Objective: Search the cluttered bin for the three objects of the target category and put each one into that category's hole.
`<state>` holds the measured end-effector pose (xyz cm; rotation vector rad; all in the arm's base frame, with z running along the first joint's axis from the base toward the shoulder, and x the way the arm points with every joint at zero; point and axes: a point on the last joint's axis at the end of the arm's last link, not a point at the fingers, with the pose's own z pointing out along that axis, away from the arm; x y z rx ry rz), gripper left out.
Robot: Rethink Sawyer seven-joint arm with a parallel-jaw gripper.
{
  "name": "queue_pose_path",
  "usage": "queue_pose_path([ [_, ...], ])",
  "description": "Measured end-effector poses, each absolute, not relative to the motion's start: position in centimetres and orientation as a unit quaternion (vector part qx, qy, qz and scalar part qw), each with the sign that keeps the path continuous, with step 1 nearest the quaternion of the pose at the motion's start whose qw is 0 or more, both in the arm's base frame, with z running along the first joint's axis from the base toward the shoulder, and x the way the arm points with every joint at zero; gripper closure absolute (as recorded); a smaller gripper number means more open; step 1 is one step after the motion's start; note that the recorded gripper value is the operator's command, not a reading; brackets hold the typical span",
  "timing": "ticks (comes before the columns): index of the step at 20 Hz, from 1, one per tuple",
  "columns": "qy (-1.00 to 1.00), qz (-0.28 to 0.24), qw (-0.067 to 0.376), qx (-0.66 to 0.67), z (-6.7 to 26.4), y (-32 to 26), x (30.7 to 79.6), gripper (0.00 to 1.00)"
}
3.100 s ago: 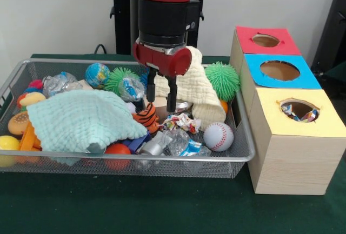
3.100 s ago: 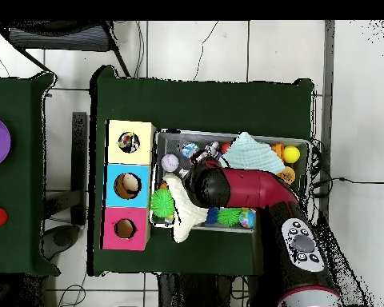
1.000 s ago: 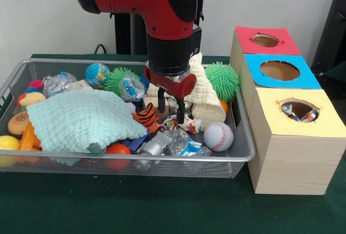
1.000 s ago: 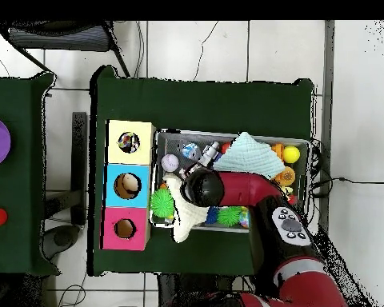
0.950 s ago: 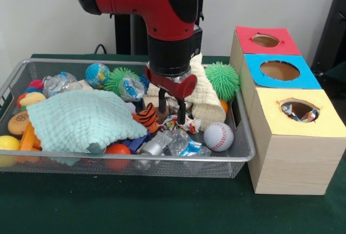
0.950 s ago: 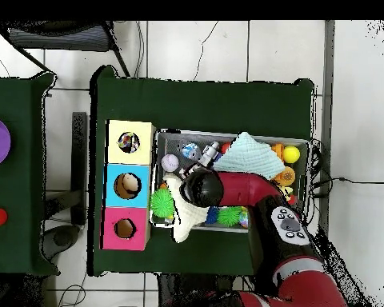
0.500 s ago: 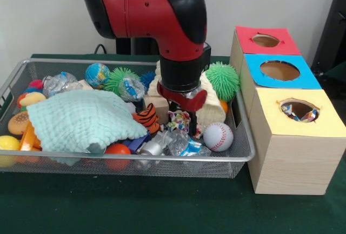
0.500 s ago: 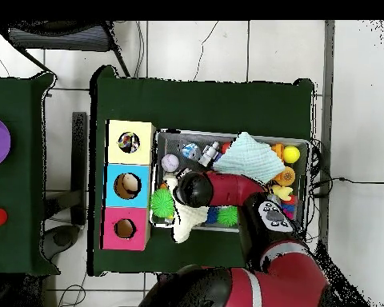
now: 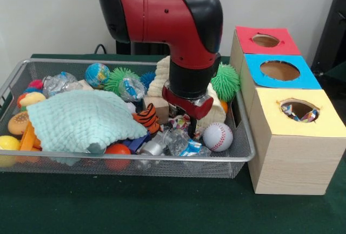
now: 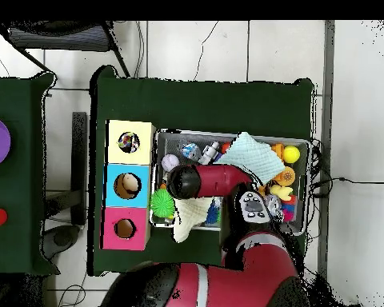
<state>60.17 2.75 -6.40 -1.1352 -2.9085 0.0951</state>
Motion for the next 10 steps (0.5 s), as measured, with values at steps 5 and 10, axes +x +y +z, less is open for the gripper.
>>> queue_pose_path([
  [5, -0.934, 0.042, 0.007, -0.355, -6.37, 3.15, 60.32, 1.00],
  [10, -0.931, 0.039, 0.008, -0.362, -5.94, 3.06, 60.33, 1.00],
])
